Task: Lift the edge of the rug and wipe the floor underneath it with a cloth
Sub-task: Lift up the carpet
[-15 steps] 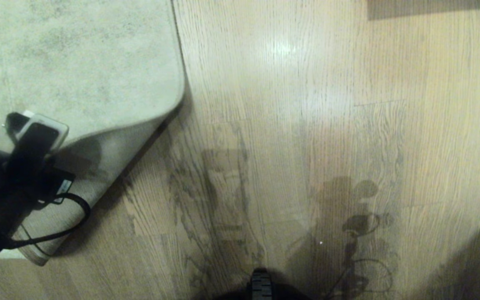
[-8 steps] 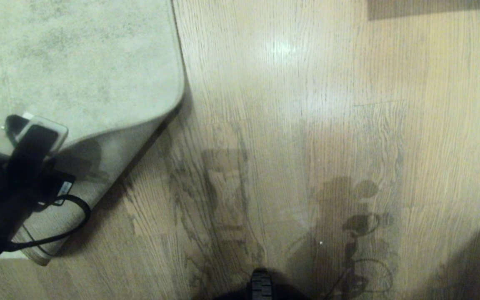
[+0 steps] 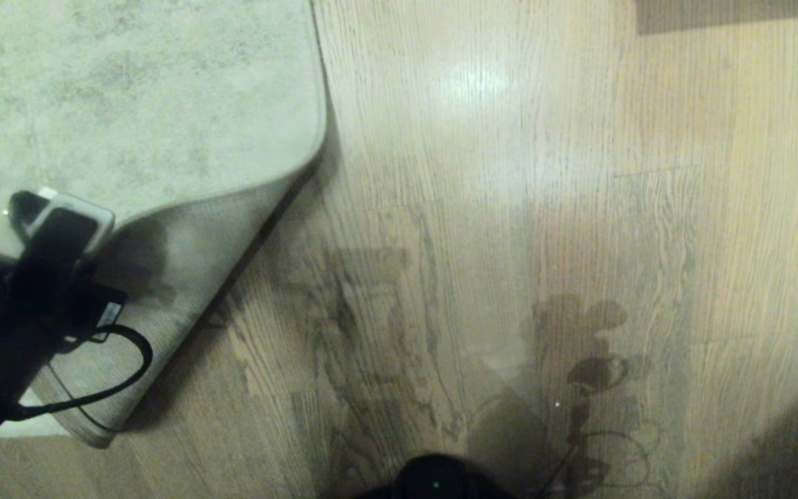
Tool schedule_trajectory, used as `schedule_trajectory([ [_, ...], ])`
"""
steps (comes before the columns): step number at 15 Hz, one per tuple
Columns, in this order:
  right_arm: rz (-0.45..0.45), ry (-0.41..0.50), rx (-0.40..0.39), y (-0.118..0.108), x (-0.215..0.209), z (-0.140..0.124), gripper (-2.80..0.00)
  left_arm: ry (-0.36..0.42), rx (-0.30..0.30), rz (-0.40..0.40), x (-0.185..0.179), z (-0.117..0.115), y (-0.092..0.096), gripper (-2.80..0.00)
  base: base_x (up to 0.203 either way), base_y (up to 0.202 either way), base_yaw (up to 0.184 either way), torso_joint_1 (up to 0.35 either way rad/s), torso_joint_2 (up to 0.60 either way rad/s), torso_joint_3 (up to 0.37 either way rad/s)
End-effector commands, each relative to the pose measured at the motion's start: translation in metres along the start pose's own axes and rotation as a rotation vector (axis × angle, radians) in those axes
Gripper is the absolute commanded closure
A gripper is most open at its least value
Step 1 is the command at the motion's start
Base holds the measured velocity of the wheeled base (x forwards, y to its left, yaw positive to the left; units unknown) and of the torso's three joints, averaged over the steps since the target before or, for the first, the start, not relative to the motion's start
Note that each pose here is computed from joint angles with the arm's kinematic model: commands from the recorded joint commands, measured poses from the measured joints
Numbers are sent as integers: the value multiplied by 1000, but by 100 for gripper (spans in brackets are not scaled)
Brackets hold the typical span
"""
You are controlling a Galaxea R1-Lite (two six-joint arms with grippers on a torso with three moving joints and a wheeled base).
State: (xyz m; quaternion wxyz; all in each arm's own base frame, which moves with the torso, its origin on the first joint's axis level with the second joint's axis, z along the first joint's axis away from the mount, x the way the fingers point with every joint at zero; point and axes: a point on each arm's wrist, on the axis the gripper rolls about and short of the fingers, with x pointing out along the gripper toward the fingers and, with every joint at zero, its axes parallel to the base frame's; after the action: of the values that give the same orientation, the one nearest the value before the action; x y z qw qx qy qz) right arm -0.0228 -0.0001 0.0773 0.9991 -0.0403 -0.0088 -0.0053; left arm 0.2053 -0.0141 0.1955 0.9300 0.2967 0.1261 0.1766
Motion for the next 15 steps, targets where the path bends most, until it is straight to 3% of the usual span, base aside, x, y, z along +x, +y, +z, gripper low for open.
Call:
schedule_trajectory([
  [1,1,1,-1,0,0,0,0,2,3,5,0,0,0,0,0,194,-2,-1,2,2],
  [10,1,1,-1,0,0,0,0,2,3,5,0,0,0,0,0,189,-2,1,2,3],
  [15,1,1,0,0,0,0,0,-3,-3,8,0,1,1,0,0,20,0,0,0,1],
])
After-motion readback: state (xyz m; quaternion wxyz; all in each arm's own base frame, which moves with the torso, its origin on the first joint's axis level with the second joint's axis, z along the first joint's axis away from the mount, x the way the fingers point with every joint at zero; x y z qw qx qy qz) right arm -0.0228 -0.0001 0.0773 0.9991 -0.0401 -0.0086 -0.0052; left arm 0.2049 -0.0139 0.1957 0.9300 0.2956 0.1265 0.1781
